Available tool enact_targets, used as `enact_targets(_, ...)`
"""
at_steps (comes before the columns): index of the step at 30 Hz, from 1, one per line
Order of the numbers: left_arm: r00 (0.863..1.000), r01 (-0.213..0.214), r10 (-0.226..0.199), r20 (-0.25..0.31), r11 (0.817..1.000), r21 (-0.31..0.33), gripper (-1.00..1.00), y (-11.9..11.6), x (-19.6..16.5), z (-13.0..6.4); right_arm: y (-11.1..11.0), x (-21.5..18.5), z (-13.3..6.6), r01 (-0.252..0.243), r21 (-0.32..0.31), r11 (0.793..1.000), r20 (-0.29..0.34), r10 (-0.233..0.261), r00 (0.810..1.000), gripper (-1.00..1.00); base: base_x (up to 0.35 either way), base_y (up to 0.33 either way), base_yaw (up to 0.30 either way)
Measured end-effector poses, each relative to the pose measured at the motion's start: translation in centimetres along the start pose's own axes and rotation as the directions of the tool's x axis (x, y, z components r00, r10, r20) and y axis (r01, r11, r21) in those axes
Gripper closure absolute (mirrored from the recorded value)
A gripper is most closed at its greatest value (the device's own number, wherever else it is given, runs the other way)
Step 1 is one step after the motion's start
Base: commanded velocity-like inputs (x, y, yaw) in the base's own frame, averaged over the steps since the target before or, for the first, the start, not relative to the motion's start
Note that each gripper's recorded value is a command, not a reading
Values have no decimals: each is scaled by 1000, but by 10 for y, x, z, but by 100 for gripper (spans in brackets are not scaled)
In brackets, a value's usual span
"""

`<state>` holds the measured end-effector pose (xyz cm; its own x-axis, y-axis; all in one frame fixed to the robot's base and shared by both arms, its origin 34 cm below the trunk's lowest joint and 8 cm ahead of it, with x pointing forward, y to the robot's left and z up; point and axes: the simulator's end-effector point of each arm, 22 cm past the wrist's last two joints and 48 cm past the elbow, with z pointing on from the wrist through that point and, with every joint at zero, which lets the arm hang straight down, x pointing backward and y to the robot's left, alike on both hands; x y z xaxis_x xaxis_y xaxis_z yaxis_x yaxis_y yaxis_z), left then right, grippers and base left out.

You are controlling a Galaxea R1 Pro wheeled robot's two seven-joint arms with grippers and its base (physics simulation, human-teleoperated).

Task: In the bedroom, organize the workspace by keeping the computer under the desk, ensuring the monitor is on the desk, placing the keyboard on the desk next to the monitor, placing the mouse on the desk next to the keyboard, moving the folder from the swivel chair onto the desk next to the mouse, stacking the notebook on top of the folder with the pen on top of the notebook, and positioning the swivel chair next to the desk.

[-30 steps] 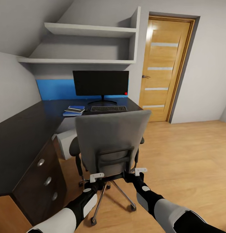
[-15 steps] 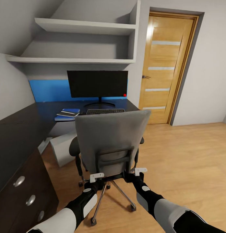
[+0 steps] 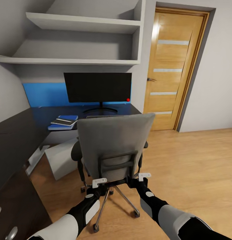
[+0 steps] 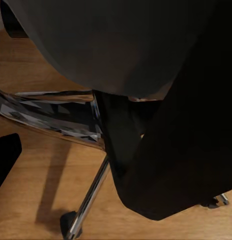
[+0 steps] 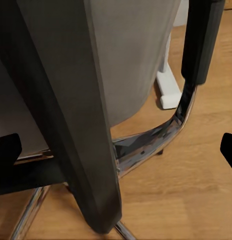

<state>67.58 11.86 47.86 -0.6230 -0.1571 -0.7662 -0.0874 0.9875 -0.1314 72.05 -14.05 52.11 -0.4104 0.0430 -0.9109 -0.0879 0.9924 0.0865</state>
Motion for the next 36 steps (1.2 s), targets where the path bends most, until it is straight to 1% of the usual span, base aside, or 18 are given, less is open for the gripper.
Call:
enact_targets(2,1000,1,-1,7,1000,-3,-100,1,-2,1,1,-1,1,7,-2,1000,4,-7,1000,-100,0,0,0)
enact_targets(5,1000,7,-7,22,1000,-2,-100,0,-6,0,2,-1,0,-4,1,1000,10,4,1000,-100,0,0,0)
enact_targets(6,1000,7,-7,22,1000,-2,-100,0,-6,0,2,-1,0,-7,3,1000,10,7,1000,-100,0,0,0)
enact_targets(14,1000,7,-7,23,1000,2,-100,-1,-6,0,-1,0,0,15,-2,1000,10,-15,1000,-100,0,0,0)
enact_targets(17,1000,6,-6,23,1000,2,-100,-1,-6,0,-3,0,0,13,1,1000,10,-13,1000,-100,18,0,0)
enact_targets(24,1000,5,-5,24,1000,4,-100,-1,-6,0,0,0,-1,25,-7,1000,10,-24,1000,-100,153,0,0)
enact_targets(32,1000,6,-7,23,1000,4,-100,-1,-6,0,-1,0,0,22,-6,1000,10,-22,1000,-100,19,0,0)
enact_targets(36,1000,4,-4,25,1000,5,-100,-2,-7,0,0,-1,-1,22,-6,1000,11,-22,1000,-100,197,0,0)
